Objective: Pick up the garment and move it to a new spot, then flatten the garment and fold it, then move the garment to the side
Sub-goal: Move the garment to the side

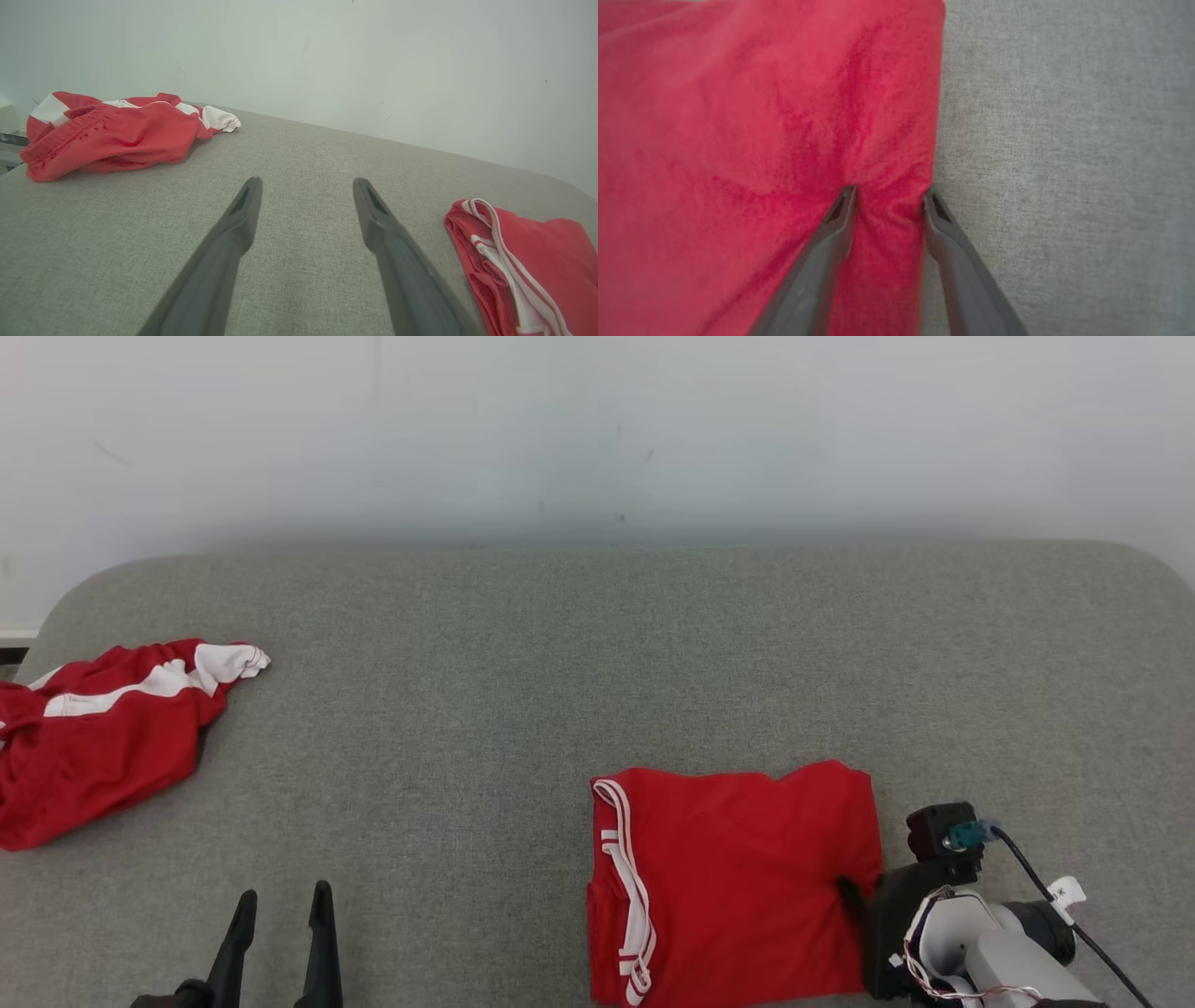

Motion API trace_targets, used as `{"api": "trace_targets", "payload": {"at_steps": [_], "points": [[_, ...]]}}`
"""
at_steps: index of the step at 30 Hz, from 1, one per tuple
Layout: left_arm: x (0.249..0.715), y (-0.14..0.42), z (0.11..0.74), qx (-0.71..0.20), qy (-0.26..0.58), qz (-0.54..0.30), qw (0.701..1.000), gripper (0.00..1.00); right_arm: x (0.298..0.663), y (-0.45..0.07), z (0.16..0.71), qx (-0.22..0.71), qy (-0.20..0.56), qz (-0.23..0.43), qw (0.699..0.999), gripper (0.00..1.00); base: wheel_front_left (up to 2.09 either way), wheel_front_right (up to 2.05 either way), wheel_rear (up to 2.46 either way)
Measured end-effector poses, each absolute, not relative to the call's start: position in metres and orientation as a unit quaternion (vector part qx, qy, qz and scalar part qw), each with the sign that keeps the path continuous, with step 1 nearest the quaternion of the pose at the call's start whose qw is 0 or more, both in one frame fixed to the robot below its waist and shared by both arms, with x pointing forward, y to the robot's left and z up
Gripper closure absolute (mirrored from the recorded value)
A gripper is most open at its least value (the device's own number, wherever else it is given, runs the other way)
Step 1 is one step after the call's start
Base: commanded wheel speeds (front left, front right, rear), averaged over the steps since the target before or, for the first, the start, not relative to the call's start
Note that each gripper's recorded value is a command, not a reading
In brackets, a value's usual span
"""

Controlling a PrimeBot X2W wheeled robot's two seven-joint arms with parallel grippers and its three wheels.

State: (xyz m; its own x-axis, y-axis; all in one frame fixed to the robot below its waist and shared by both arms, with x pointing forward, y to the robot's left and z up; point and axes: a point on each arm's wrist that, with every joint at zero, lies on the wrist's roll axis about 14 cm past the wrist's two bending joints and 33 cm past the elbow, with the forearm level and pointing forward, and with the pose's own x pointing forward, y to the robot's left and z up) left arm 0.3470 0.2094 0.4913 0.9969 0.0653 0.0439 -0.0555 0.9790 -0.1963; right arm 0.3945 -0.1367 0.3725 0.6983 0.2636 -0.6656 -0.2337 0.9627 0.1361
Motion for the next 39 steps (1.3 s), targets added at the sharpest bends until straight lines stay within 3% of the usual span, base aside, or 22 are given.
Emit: {"api": "trace_targets", "payload": {"at_steps": [8,17,23,27,34,39], "points": [[0.357,0.206,0.495,-0.097,-0.030,0.025,0.995,0.00,0.415,-0.139,0.382,-0.073,0.355,0.179,0.915,1.00,0.00,0.00,0.00],[0.388,0.182,0.508,-0.099,-0.050,-0.014,0.994,0.00,0.468,-0.157,0.441,-0.151,0.274,0.185,0.932,1.00,0.00,0.00,0.00],[0.415,0.151,0.514,-0.099,-0.063,-0.061,0.991,0.00,0.491,-0.196,0.467,-0.164,0.249,0.141,0.944,1.00,0.00,0.00,0.00],[0.438,0.123,0.519,-0.106,-0.074,-0.098,0.987,0.00,0.501,-0.249,0.479,-0.171,0.242,0.081,0.952,1.00,0.00,0.00,0.00],[0.465,0.072,0.506,-0.102,-0.071,-0.170,0.978,0.00,0.499,-0.352,0.488,-0.178,0.231,-0.035,0.956,1.00,0.00,0.00,0.00],[0.476,0.056,0.492,-0.101,-0.061,-0.194,0.974,0.00,0.499,-0.386,0.488,-0.194,0.223,-0.069,0.953,1.00,0.00,0.00,0.00]]}}
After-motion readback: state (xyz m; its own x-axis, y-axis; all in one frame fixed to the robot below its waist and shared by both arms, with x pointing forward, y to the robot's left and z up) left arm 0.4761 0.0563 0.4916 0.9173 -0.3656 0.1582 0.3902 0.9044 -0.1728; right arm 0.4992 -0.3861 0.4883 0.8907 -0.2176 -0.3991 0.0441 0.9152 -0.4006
